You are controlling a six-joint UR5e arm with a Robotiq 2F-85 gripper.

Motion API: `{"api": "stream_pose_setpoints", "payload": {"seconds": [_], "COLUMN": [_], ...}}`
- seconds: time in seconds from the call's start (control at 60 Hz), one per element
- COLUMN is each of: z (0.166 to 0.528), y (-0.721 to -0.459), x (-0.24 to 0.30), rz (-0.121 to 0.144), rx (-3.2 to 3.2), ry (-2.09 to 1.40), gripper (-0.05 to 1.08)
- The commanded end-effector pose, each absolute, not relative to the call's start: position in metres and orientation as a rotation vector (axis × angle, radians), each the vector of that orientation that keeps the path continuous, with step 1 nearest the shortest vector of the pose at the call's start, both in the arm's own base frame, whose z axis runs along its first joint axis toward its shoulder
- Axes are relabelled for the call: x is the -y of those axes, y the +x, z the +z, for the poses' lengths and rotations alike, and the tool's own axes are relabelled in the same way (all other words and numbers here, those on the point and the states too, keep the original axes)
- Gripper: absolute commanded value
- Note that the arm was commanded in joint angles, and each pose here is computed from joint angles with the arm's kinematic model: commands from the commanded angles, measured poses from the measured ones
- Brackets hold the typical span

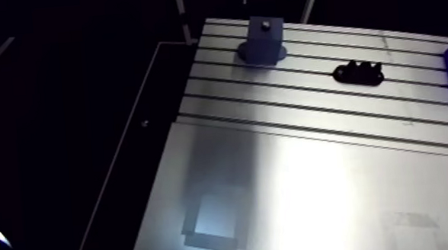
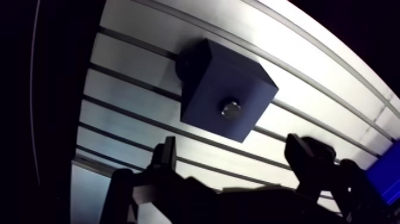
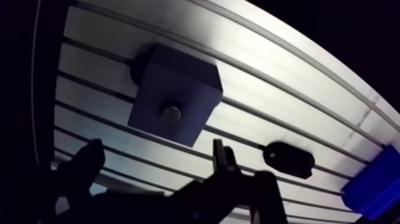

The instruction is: Pick up the M10 bolt and insert it into the hex recess until seated.

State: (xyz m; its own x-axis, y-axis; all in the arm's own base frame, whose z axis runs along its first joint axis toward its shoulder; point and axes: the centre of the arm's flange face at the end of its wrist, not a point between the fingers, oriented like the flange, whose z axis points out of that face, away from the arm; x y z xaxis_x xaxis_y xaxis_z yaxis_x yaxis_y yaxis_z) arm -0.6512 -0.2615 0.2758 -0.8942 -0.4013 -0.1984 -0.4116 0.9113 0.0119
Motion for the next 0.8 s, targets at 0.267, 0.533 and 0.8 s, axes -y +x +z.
{"api": "stream_pose_setpoints", "payload": {"seconds": [0.267, 0.533, 0.8], "z": [0.2801, 0.2817, 0.2820], "y": [-0.6446, -0.6408, -0.6428], "x": [0.2565, 0.2599, 0.2549], "rz": [0.059, 0.001, 0.015], "rx": [-2.911, -2.924, -3.001], "ry": [-0.458, -0.442, -0.400], "gripper": [0.04, 0.70, 1.07]}}
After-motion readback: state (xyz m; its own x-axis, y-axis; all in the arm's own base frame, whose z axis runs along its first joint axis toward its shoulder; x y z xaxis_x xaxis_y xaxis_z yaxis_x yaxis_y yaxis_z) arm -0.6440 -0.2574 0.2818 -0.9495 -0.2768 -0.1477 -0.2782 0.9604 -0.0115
